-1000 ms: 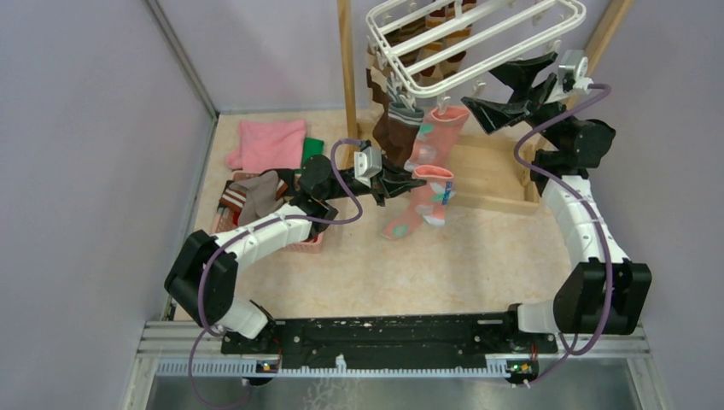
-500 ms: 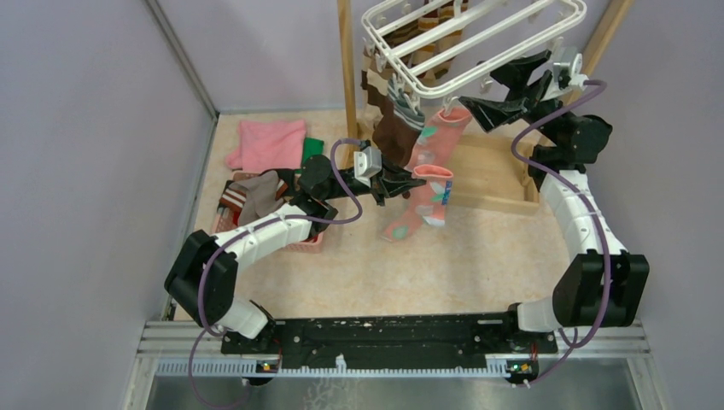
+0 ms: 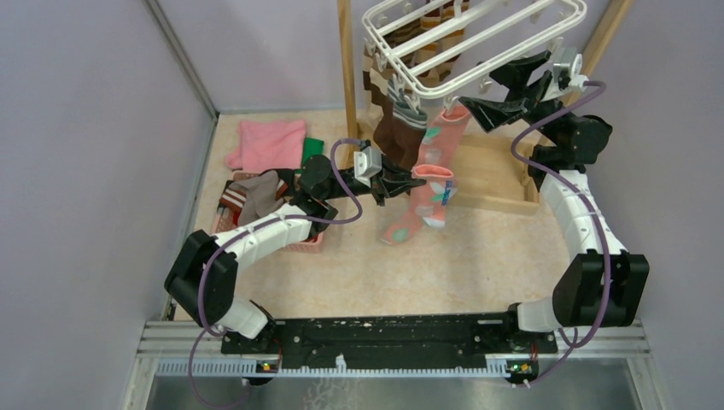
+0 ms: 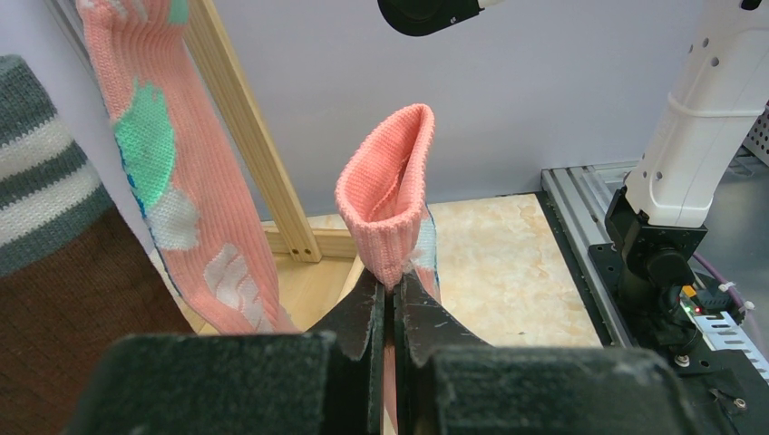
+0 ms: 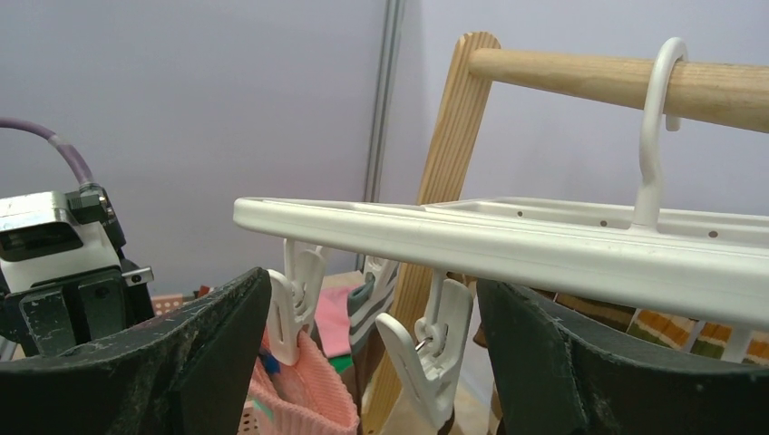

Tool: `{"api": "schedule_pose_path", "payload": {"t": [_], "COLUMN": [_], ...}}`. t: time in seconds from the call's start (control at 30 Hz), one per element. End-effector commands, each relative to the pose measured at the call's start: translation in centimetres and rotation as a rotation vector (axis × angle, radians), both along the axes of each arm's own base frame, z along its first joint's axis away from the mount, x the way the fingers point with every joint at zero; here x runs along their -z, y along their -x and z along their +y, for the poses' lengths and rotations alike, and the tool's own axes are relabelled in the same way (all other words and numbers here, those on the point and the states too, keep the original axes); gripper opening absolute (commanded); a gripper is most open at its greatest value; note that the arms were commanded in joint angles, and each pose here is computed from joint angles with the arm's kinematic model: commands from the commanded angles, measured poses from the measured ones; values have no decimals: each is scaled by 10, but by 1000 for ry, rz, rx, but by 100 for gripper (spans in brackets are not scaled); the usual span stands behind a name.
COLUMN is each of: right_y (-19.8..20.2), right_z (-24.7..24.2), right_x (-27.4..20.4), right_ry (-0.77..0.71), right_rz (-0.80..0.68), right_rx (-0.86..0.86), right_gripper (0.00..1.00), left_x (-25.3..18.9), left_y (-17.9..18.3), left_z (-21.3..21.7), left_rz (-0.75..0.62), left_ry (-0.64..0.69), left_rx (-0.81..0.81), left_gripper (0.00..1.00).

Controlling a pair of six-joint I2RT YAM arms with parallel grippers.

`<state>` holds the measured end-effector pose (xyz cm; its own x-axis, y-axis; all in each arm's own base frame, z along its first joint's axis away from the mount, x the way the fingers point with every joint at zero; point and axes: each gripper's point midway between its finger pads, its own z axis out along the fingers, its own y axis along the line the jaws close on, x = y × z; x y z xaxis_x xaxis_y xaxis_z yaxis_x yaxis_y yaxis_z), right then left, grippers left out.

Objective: Clip the socks to the hanger
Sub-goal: Open the clamp at the hanger.

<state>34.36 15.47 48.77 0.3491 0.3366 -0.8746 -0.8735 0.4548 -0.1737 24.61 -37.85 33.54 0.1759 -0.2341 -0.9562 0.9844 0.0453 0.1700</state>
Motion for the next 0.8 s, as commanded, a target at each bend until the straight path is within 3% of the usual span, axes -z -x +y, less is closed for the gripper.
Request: {"api": "schedule_pose_path", "payload": {"t": [0.0,0.77], "right_y": [21,22], "right_z": [3,2], "right_x": [-21,-22], "right_ry": [-1,-9], "right_rz": [-89,-85], "right_rx": [-9,-4], "right_gripper": [82,74], "left_x": [-24,-25], "left_y": [0,0], "left_z": [3,3], "left_rz": [-79,-81], "left_ry": [50,52], "left_rx": [-9,-9], "left_gripper": [0,0]}}
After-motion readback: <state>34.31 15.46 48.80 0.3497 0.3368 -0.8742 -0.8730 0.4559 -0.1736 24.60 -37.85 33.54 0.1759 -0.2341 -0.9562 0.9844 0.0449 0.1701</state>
